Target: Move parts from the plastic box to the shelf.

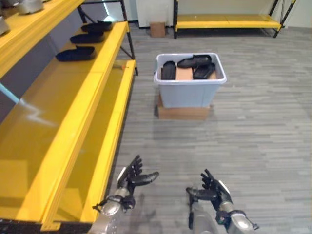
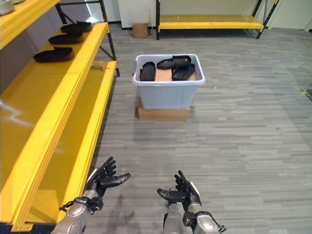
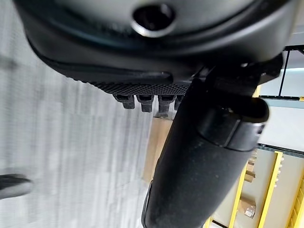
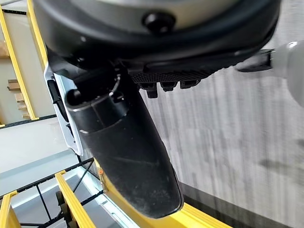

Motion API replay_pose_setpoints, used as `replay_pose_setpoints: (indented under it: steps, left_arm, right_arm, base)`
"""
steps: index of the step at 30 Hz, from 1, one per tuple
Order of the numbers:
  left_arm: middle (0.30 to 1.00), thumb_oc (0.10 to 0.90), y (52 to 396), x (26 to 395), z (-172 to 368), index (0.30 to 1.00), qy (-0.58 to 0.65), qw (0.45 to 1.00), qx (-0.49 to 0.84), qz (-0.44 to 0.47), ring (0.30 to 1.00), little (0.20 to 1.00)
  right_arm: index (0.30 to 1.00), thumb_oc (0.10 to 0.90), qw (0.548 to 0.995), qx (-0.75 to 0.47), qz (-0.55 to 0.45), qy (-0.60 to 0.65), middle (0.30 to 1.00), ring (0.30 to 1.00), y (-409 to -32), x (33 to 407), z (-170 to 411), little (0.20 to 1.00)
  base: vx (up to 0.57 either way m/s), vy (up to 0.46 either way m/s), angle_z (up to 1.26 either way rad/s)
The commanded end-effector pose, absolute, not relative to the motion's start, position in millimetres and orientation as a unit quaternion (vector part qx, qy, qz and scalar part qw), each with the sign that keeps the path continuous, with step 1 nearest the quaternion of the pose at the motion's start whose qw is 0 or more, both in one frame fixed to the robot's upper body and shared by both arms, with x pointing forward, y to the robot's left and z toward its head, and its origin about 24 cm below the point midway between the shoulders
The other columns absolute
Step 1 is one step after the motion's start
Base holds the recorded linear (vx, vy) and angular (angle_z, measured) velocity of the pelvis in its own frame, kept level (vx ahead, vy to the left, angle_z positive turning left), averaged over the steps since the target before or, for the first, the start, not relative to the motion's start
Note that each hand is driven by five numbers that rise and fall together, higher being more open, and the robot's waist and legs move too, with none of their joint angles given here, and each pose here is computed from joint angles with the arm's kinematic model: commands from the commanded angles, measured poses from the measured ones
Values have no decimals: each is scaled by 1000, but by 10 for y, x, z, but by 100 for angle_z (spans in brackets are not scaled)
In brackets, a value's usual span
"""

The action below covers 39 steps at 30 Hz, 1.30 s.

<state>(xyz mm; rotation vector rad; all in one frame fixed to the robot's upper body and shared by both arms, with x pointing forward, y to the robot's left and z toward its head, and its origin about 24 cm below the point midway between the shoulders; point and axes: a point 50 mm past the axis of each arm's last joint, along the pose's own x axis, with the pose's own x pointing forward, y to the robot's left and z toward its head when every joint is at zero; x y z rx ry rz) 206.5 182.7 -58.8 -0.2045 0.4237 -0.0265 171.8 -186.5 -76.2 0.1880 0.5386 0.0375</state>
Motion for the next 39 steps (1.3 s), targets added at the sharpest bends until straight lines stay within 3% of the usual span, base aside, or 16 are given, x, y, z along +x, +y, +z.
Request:
replay_pose_setpoints:
  steps: [1,13,39]
  left_arm:
    - [1000,900,1701,2399,-112,1000,76,989,-113,-54,1000,1000]
    - [1000,900,1646,2378,-152,1000,94,983,-150,-42,1000,1000]
    - [1000,900,1777,2355,-115,1000,86,989,-117,-37,1000,1000]
  right_arm:
    - [1000,900,985,84,28,148,1000,1000,-1968,2067,-352,1000]
    - [1000,900,989,72,-27,126,1000,1000,-2190,2086,-262,1000]
    - [1000,900,984,93,15,153,1000,1000,-1916,2053,-398,1000]
  base:
    - [322,-213,9]
    - [315,-246,-3]
    - [296,127,-13]
